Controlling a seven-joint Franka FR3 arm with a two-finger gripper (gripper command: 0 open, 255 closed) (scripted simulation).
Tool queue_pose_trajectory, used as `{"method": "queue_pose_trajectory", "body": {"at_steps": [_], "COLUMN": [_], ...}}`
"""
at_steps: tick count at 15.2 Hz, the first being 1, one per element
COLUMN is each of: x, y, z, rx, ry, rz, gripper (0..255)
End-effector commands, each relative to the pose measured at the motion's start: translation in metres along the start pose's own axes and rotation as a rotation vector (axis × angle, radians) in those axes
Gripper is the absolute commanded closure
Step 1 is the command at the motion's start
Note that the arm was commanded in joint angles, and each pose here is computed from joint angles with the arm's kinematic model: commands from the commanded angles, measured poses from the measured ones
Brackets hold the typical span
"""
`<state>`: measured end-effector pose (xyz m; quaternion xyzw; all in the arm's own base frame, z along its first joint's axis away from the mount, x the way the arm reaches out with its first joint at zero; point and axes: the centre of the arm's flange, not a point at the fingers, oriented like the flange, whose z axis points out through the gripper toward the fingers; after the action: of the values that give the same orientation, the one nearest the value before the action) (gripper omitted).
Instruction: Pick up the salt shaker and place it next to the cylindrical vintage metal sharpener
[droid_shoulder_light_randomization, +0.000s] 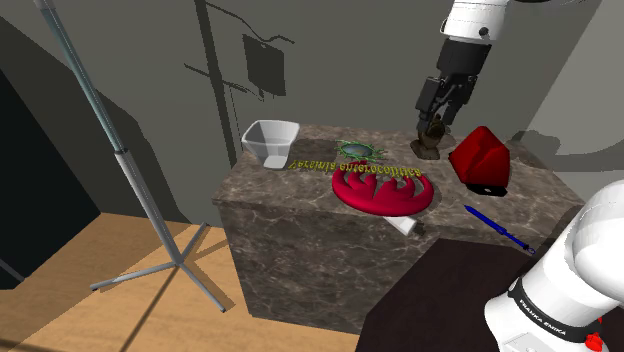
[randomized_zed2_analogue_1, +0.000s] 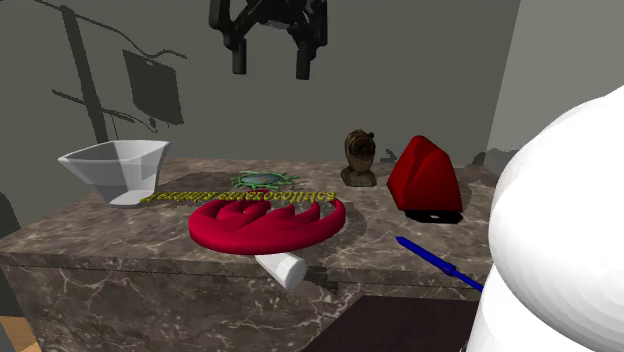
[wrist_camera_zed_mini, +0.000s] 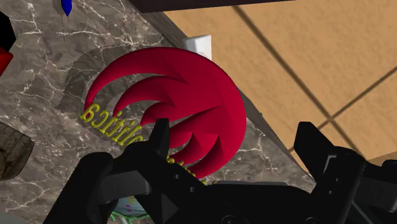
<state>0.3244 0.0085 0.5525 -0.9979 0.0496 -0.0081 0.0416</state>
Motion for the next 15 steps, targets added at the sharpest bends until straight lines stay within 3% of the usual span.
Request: {"method": "queue_pose_trajectory", "body": {"at_steps": [1, 15], "x": [0.000, -0.011], "y": [0.000, -0.036], "z": [0.000, 0.189], "rx": [0.000, -0.248], "ry": [0.000, 0.000], "rz": [0.000, 0.080], "gripper": [0, 0]}}
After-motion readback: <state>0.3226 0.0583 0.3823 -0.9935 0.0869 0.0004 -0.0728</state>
